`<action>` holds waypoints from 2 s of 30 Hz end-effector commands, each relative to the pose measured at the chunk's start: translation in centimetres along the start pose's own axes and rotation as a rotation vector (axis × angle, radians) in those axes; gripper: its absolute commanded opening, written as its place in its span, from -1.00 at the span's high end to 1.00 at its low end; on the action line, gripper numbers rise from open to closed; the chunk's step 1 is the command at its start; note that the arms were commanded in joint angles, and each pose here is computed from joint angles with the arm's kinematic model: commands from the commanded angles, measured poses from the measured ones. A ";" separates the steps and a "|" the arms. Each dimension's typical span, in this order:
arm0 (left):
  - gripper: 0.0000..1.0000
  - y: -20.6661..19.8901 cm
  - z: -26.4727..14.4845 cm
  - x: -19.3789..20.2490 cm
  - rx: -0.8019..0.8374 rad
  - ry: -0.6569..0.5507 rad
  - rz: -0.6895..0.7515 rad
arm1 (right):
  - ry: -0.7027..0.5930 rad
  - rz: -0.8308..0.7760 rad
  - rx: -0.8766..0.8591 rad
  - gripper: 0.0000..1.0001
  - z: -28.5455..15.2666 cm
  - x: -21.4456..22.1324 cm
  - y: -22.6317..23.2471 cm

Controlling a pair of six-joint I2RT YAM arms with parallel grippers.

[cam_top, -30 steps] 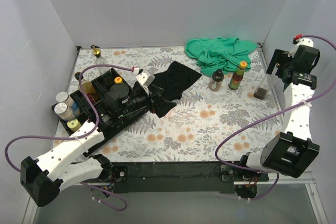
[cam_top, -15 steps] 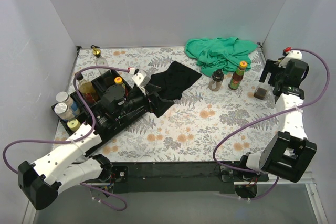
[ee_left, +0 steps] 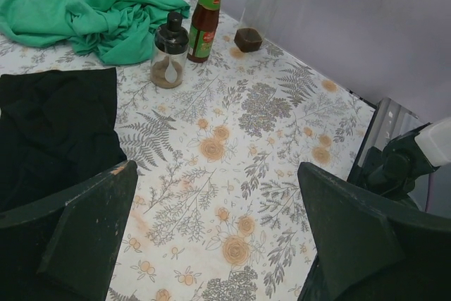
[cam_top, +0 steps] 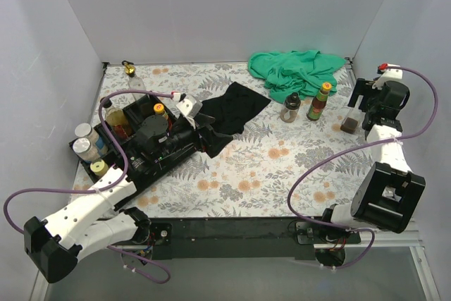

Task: Organize the condiment bottles
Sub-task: Move the bottle to the center of the board.

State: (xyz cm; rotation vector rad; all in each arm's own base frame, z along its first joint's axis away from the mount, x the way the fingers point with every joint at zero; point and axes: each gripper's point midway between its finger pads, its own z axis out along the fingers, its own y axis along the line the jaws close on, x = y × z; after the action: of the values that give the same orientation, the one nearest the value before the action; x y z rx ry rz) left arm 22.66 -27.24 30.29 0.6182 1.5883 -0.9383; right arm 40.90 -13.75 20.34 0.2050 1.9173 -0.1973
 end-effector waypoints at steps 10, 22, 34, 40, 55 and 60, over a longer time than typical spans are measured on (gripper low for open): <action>-0.96 0.5 -0.6 -0.6 -0.031 -0.034 0.028 | -0.081 -0.047 -0.020 -0.41 2.8 -1.9 -0.2; -0.96 1.0 -0.3 0.1 -0.053 -0.038 0.033 | -0.140 -0.019 -0.001 0.63 -1.0 -2.1 0.1; -0.97 0.9 -1.9 -3.2 -0.097 -0.127 0.054 | -0.072 0.061 0.074 0.76 -7.9 1.2 0.1; -0.97 0.3 -3.5 -6.6 -0.135 -0.152 -0.002 | 0.020 0.077 0.116 0.77 -9.9 2.2 0.0; -0.96 0.1 -7.3 -9.9 -0.265 -0.100 -0.147 | 0.121 -0.062 -0.270 0.80 -14.5 6.8 12.0; -0.96 -0.3 -8.2 -9.6 -0.268 -0.102 -0.209 | 0.048 -0.082 -0.448 0.83 -17.1 4.9 16.0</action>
State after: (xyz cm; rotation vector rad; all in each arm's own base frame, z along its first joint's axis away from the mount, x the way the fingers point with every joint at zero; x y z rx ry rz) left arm 20.72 -20.40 40.76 0.2673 1.6226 -0.8678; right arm 27.11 3.39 17.29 -0.1014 2.0917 0.0801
